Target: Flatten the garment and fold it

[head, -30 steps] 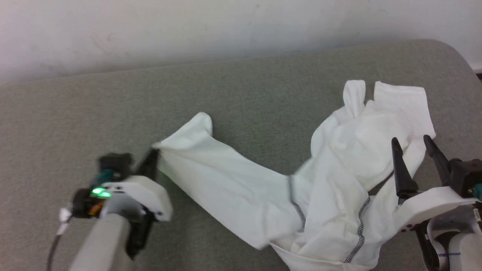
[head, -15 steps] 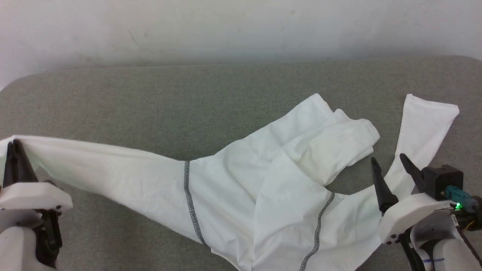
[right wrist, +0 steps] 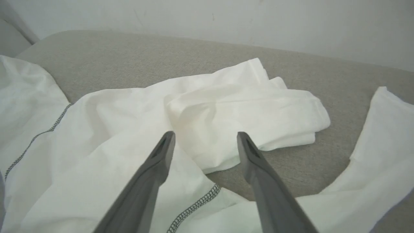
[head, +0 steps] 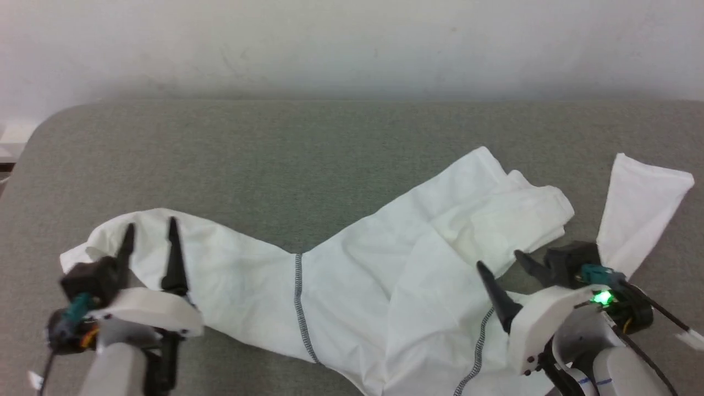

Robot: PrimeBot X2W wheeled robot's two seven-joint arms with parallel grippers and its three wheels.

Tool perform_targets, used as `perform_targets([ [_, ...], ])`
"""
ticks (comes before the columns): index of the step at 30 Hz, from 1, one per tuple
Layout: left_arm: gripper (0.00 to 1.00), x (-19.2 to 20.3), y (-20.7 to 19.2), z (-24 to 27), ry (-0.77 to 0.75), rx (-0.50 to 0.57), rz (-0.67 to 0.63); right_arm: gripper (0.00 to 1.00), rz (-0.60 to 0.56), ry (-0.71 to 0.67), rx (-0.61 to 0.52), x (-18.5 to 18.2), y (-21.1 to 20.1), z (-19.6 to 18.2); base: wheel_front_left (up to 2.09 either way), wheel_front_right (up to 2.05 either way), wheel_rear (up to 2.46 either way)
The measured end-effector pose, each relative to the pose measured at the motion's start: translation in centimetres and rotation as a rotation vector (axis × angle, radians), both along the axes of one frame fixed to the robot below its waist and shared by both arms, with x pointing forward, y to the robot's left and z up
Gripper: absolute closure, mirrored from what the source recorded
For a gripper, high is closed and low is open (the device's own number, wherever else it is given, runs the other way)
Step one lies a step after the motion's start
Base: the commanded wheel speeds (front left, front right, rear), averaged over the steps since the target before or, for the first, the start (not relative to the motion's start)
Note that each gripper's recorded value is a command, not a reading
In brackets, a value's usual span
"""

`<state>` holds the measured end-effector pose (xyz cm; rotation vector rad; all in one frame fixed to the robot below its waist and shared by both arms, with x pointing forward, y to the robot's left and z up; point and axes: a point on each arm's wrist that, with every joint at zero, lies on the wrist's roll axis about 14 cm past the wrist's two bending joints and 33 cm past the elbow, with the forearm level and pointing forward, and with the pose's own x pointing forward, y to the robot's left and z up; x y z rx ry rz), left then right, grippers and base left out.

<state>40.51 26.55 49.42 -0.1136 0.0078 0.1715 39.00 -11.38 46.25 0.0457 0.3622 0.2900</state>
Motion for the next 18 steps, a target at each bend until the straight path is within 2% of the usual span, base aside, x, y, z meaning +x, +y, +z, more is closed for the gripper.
perform_targets([
  [2,0.00,-0.5,-1.7,0.5,-0.030,-0.011,-0.037,0.00,0.068,0.055,-0.005,-0.2,1.5,-0.5,0.00,0.00,0.00],
  [4,0.00,-1.2,-3.1,0.8,-0.048,-0.025,-0.068,0.00,0.132,0.110,-0.057,-0.2,2.2,-1.3,0.00,0.00,0.00],
  [8,0.00,-2.7,-4.9,0.9,-0.063,-0.048,-0.100,0.00,0.223,0.283,-0.091,-1.0,3.6,-4.2,0.00,0.00,0.00],
  [12,0.00,-4.3,-4.8,0.0,-0.037,-0.064,-0.078,0.00,0.298,0.413,-0.178,-1.7,3.9,-6.8,0.00,0.00,0.00],
  [14,0.00,-5.1,-4.5,-0.6,-0.020,-0.067,-0.064,0.00,0.313,0.433,-0.200,-1.5,4.0,-7.4,0.00,0.00,0.00],
  [15,0.00,-5.4,-4.5,-0.9,-0.013,-0.070,-0.061,0.23,0.316,0.435,-0.207,-1.3,4.0,-7.5,0.00,0.00,0.00],
  [16,0.00,-5.7,-4.4,-1.1,-0.004,-0.071,-0.059,0.88,0.315,0.437,-0.208,-1.1,4.0,-7.6,0.00,0.00,0.00],
  [17,0.00,-5.9,-4.3,-1.4,0.005,-0.069,-0.055,1.00,0.313,0.435,-0.211,-0.9,4.0,-7.6,0.00,0.00,0.00],
  [18,0.00,-6.0,-4.2,-1.6,0.010,-0.069,-0.053,1.00,0.308,0.430,-0.216,-0.7,3.9,-7.6,0.00,0.00,0.00],
])
